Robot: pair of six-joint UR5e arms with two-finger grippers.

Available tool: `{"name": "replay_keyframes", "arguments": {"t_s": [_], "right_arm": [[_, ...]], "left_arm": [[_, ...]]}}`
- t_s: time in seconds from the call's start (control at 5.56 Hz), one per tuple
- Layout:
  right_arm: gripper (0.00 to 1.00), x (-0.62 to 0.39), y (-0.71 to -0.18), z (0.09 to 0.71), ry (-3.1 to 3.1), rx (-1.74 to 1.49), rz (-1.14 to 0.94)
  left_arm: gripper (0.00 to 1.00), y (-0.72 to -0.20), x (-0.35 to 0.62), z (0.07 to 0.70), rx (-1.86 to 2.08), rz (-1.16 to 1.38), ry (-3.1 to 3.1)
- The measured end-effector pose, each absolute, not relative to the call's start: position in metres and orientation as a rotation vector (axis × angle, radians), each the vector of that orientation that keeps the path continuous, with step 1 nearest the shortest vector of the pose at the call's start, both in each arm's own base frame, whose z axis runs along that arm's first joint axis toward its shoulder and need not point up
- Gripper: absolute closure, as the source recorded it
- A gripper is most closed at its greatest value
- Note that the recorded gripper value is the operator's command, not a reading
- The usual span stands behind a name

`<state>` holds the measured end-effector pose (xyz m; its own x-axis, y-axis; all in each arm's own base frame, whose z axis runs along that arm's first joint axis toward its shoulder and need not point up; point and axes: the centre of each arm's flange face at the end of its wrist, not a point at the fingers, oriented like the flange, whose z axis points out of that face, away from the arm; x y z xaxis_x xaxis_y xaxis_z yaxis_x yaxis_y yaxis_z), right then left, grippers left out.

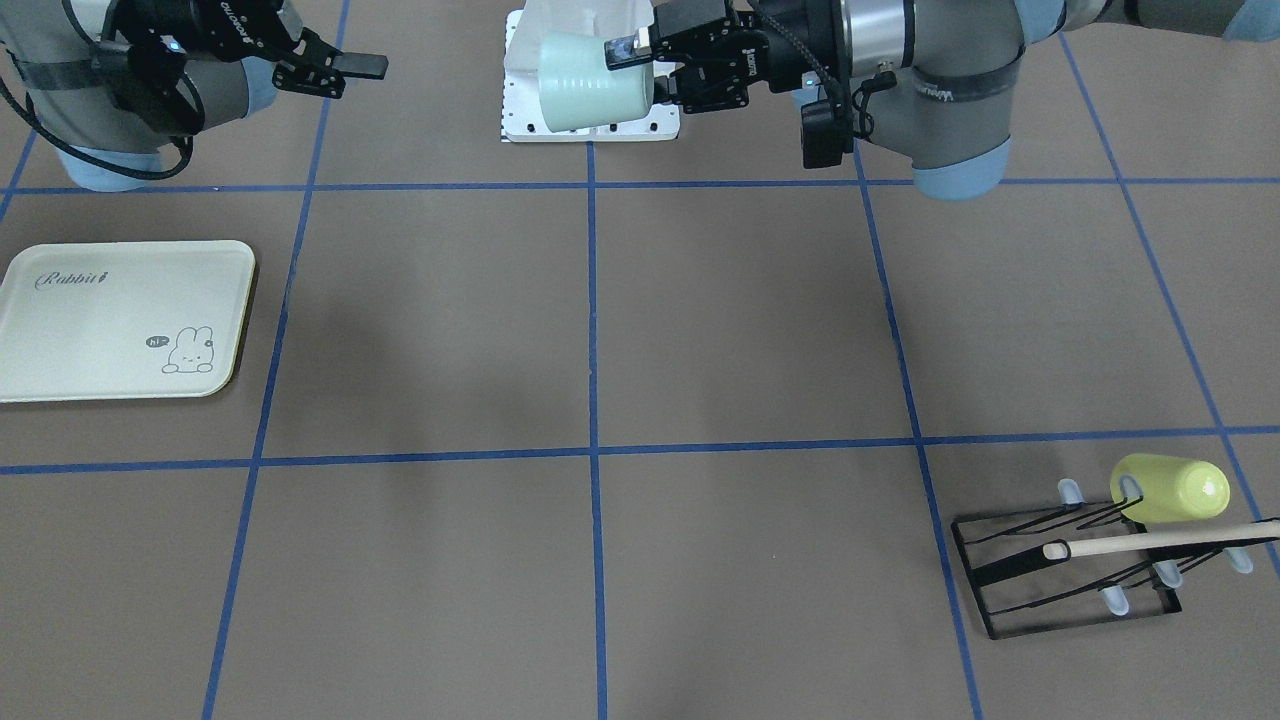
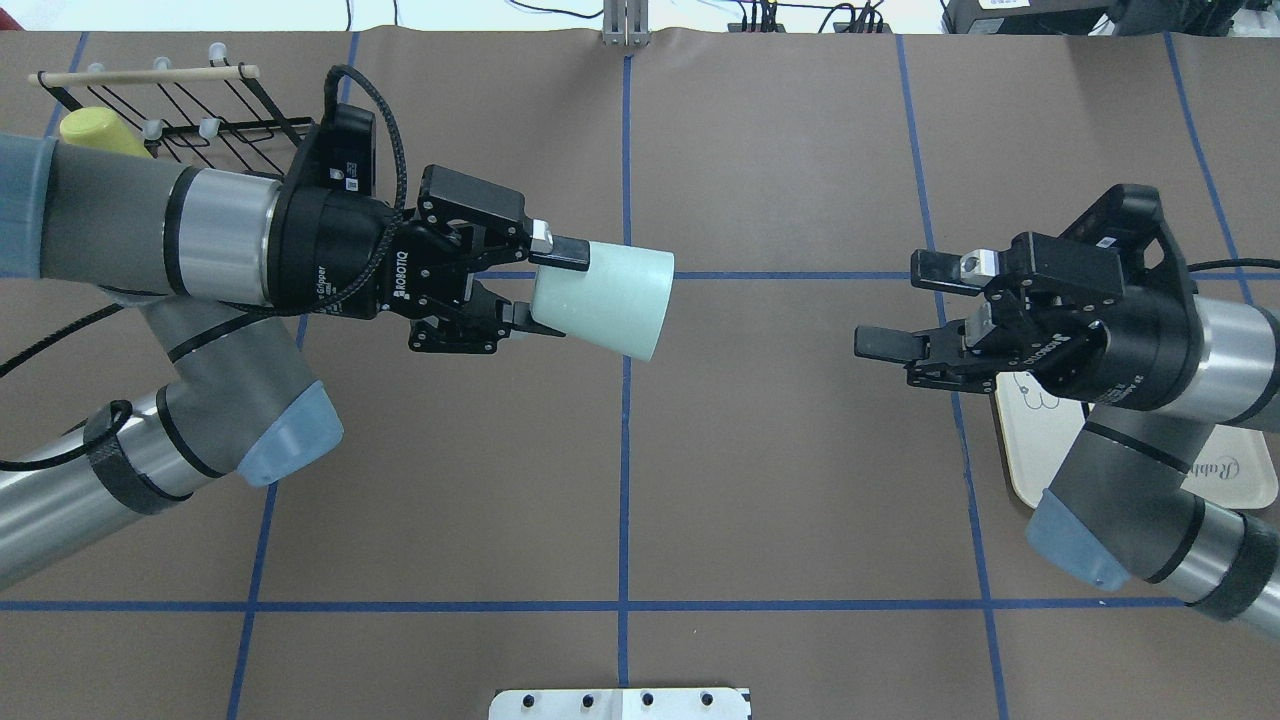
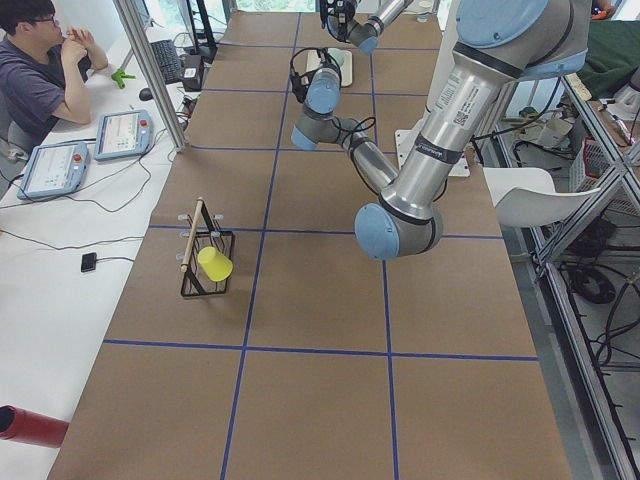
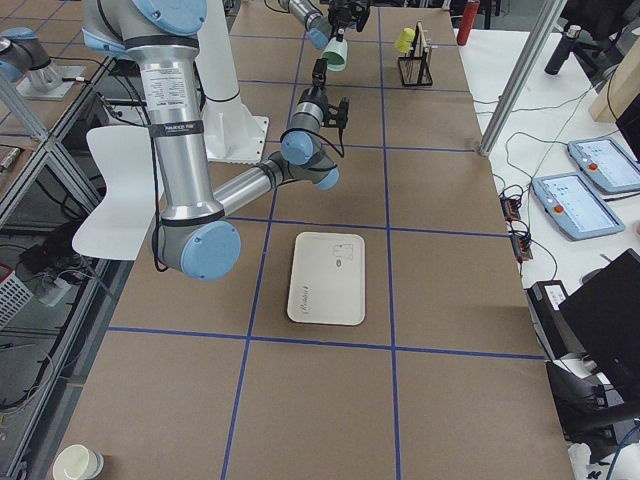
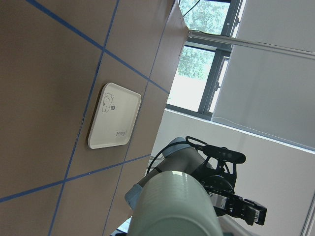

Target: Left arm grabs green cup and hands to right arm on tray

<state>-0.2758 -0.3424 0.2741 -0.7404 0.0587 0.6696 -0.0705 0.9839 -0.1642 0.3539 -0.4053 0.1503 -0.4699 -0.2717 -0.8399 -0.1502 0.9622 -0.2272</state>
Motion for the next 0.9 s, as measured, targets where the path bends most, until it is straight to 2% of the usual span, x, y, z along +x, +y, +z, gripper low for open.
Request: {"name": "replay_keyframes", "arguments": {"t_s": [0.9], "right_arm": [[0.01, -0.337, -0.353, 0.203, -2.374, -0.056, 0.268]], "left_arm": [[1.0, -0.394, 0.368, 0.147, -0.332, -0.127, 2.063]]}}
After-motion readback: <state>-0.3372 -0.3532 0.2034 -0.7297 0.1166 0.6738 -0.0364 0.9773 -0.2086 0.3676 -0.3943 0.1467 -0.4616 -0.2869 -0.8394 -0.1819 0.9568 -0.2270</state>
